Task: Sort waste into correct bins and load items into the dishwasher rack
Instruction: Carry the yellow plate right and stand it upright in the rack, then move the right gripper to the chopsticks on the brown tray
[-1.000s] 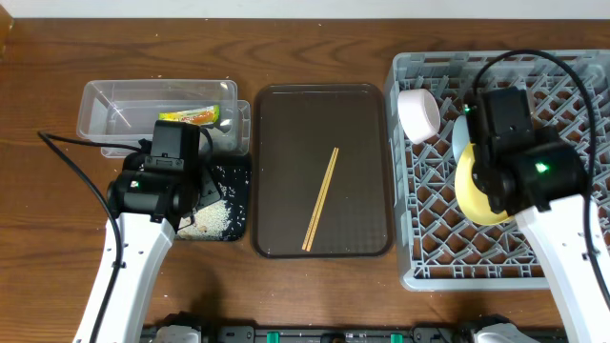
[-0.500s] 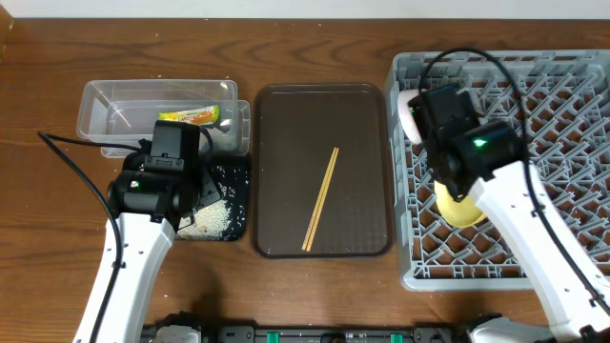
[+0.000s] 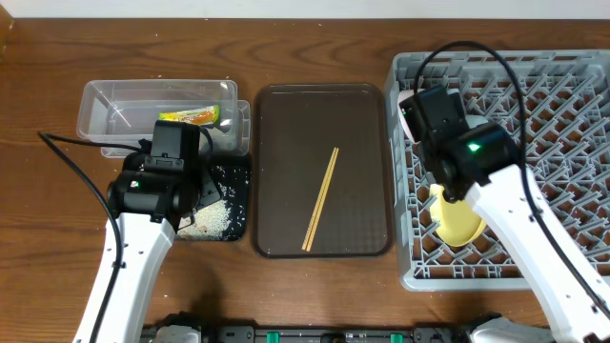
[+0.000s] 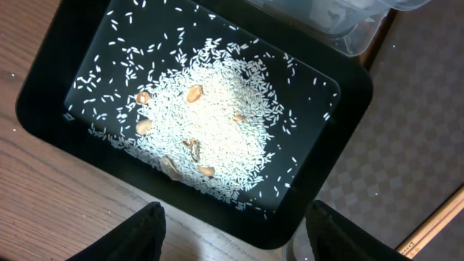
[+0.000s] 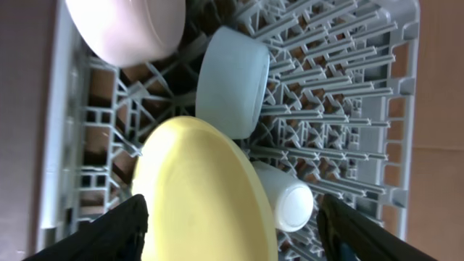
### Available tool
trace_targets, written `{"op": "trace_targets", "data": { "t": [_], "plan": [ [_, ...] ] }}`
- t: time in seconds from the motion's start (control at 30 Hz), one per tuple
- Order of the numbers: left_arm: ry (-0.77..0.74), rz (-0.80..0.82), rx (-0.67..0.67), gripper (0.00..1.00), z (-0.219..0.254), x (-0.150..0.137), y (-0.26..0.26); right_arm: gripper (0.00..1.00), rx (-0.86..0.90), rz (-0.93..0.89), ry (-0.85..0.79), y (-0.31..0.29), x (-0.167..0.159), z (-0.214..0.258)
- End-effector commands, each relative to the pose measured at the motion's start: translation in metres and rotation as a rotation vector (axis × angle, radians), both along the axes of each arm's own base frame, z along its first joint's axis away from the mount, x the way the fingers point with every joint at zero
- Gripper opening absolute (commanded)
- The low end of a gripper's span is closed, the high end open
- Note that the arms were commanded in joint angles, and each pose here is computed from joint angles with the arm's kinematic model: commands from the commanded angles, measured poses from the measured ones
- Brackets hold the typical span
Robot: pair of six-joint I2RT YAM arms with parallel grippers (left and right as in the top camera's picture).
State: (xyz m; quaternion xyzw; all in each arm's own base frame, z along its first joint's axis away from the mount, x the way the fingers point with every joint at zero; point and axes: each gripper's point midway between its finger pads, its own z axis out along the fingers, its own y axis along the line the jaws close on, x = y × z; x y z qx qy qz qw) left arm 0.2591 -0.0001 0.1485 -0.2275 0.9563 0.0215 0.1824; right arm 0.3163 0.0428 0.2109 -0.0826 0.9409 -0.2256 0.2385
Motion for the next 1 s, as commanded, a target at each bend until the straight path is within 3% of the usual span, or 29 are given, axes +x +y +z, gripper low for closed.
{"op": "trace_targets", "data": {
  "t": [0.0, 0.4, 0.5, 0.97],
  "plan": [
    [0.005, 0.024, 0.01, 0.65, -0.002, -0.001, 0.004, 0.78, 0.11, -0.04, -0.113, 0.0, -0.009, 0.028],
    [0.005, 0.024, 0.01, 0.65, -0.002, -0.001, 0.004, 0.89, 0.483, -0.067, -0.326, -0.035, -0.038, 0.093],
    [0.006, 0.021, 0.011, 0.65, -0.002, -0.001, 0.004, 0.98, 0.544, -0.085, -0.339, -0.041, -0.044, 0.096],
    [0.009, -0.016, 0.02, 0.65, -0.002, -0.001, 0.003, 0.99, 0.547, -0.137, -0.264, -0.059, -0.051, 0.08]
  ]
}}
